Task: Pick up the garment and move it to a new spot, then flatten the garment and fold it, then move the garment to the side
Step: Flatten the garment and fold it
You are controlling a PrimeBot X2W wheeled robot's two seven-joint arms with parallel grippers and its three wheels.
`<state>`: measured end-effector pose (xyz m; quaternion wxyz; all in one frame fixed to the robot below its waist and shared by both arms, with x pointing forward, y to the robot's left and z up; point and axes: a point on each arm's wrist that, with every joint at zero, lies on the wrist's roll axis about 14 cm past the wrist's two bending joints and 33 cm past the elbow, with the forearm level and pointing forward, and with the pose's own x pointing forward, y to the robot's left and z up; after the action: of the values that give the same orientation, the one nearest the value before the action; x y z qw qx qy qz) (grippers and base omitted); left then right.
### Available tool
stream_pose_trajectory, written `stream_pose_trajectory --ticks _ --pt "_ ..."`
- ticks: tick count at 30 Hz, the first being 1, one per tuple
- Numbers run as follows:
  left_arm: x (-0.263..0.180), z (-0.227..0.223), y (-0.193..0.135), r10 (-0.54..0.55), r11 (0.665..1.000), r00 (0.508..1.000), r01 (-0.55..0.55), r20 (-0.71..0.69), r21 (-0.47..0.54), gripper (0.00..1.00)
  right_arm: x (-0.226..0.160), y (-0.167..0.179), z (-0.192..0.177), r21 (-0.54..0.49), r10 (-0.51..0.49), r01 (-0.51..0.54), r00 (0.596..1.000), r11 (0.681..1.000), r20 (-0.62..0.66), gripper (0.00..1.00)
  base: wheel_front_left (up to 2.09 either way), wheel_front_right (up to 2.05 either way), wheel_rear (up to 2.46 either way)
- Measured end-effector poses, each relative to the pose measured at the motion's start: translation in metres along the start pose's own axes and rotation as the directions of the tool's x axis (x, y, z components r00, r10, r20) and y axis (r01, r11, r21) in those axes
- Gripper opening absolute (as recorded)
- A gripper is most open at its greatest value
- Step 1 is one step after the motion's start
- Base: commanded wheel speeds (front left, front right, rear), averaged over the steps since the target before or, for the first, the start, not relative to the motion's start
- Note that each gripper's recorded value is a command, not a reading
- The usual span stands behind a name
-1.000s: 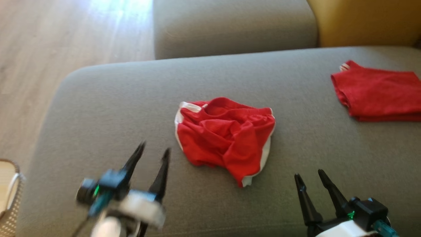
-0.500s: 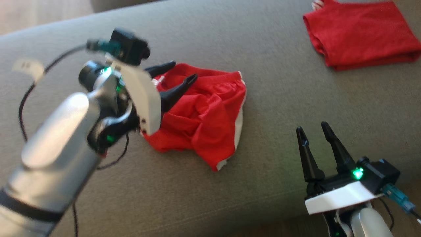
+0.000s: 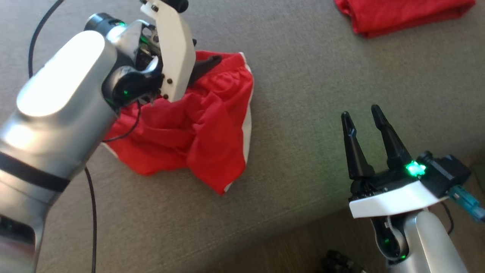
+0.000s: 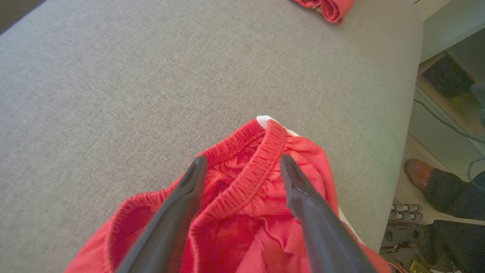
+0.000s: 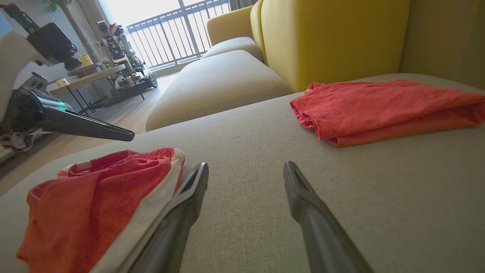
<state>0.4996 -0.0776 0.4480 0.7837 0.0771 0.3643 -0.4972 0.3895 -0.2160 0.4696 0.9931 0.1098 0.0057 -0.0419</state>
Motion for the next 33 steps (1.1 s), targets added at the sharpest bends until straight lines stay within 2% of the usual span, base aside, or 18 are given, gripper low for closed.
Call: stream_pose_trajectory --ticks 4,12,13,14,15,16,20,24,28,33 --pt "0.024 -0.013 0.001 -0.037 0.999 0.997 0.037 -0.073 -0.010 1.00 0.003 -0.010 0.001 0.005 -0.032 0.032 0.999 0.999 0.001 1.00 0.00 0.00 0.00" --pt "0.049 -0.031 -0.022 -0.165 0.986 0.971 0.156 -0.172 -0.067 1.00 -0.007 -0.034 0.004 0.012 -0.111 0.111 0.994 0.994 0.001 1.00 0.00 0.00 0.00" --pt "0.049 -0.033 -0.024 -0.179 0.983 0.966 0.168 -0.187 -0.073 0.72 -0.008 -0.035 0.005 0.010 -0.116 0.115 0.993 0.993 0.003 1.00 0.00 0.00 0.00" --pt "0.049 -0.034 -0.027 -0.190 0.981 0.963 0.178 -0.194 -0.077 0.72 -0.009 -0.036 0.006 0.010 -0.119 0.119 0.993 0.993 0.005 1.00 0.00 0.00 0.00" --pt "0.049 -0.032 -0.029 -0.197 0.980 0.961 0.186 -0.192 -0.075 0.24 -0.010 -0.038 0.007 0.015 -0.124 0.124 0.992 0.992 0.008 1.00 0.00 0.00 0.00" --pt "0.049 -0.030 -0.031 -0.204 0.979 0.962 0.193 -0.184 -0.071 0.00 -0.011 -0.039 0.009 0.016 -0.129 0.129 0.992 0.992 0.012 1.00 0.00 0.00 0.00" --pt "0.046 0.002 -0.047 -0.231 0.973 0.971 0.231 -0.060 -0.007 0.00 -0.016 -0.042 0.015 0.024 -0.142 0.141 0.989 0.990 0.028 1.00 0.00 0.00 0.00" --pt "0.027 0.054 -0.053 -0.216 0.973 0.967 0.203 0.137 0.108 0.00 -0.019 -0.042 0.022 0.032 -0.141 0.139 0.989 0.990 0.047 1.00 0.00 0.00 0.00" --pt "-0.004 0.095 -0.061 -0.208 0.969 0.935 0.158 0.288 0.190 0.00 -0.020 -0.035 0.027 0.027 -0.117 0.115 0.991 0.993 0.066 1.00 0.00 0.00 0.00" --pt "-0.054 0.126 -0.074 -0.213 0.959 0.876 0.102 0.433 0.264 0.00 -0.019 -0.020 0.027 0.012 -0.066 0.066 0.995 0.998 0.068 1.00 0.00 0.00 0.00"
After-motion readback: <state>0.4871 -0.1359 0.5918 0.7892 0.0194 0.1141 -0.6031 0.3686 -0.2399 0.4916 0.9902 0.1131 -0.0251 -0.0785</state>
